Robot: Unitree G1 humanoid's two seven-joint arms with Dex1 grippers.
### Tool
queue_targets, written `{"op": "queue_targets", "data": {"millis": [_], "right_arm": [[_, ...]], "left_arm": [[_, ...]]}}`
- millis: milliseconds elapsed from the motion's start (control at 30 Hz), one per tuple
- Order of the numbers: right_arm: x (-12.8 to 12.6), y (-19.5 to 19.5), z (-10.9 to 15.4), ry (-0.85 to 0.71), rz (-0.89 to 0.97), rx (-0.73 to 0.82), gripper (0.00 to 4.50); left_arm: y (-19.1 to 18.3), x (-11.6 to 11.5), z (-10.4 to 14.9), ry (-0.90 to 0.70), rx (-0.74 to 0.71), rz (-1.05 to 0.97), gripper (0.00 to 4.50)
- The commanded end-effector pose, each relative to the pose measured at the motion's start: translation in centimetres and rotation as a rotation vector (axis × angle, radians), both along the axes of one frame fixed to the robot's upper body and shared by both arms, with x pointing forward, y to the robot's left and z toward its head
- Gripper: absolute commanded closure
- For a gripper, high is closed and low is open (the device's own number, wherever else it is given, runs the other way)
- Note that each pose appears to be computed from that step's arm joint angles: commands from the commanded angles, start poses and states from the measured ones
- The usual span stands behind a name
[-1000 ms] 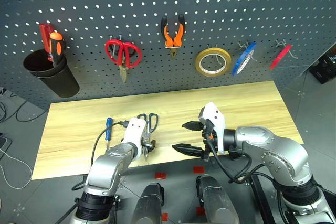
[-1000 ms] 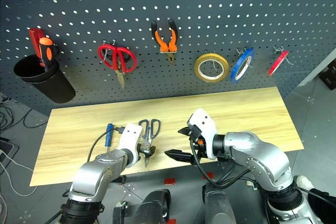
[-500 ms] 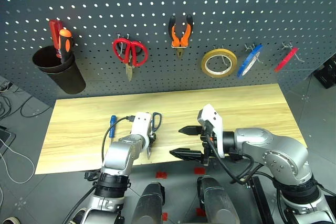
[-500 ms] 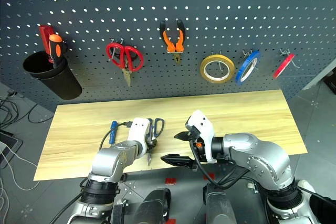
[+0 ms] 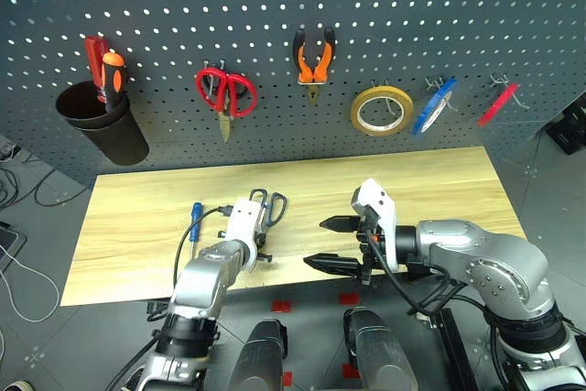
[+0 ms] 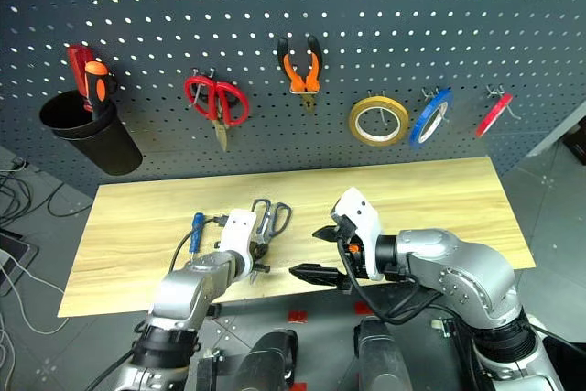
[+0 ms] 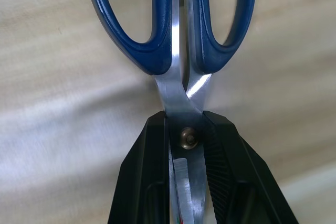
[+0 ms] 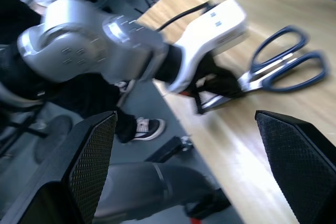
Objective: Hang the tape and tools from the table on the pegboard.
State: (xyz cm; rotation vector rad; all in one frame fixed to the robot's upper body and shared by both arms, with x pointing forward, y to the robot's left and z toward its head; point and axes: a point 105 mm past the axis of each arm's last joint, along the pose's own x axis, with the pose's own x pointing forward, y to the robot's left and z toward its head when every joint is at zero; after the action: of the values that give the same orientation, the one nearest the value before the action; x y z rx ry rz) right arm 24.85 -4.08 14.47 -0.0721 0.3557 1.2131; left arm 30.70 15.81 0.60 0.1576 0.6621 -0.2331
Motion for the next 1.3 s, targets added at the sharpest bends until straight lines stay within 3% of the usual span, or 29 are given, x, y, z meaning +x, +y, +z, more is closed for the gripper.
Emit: {"op": "queue_targets", "data": {"millis": [33,333,633,867,1033,1300], "right_arm": [[0.2,0.2,2.7,-0.149,-0.012,0.051,0.0],[1.6,-1.1,7.3,-0.265,-0.099,0.171,0.0],[1.6,-2.3,9.2,-0.307,-0.108,0.208,0.0],[1.6,-2.9,10.2,-0.341,-0.098,0.21,0.0],[1.1,-2.4,11.5,-0.421,-0.058,0.227,0.0],[1.0,-2.1,11.2,-0.434,-0.037,0.208,0.0]], "left_arm": [[-0.2,-0.2,3.0,-0.176,0.041,-0.089,3.91],[-0.8,-2.5,10.2,-0.517,0.097,-0.26,3.92],[-0.7,-5.1,16.4,-0.846,0.262,-0.332,3.93],[1.2,-4.0,19.3,-0.926,0.25,-0.207,3.94],[2.0,-1.6,20.9,-0.921,0.157,-0.158,3.94],[1.7,0.1,20.8,-0.866,0.067,-0.135,3.94]]}}
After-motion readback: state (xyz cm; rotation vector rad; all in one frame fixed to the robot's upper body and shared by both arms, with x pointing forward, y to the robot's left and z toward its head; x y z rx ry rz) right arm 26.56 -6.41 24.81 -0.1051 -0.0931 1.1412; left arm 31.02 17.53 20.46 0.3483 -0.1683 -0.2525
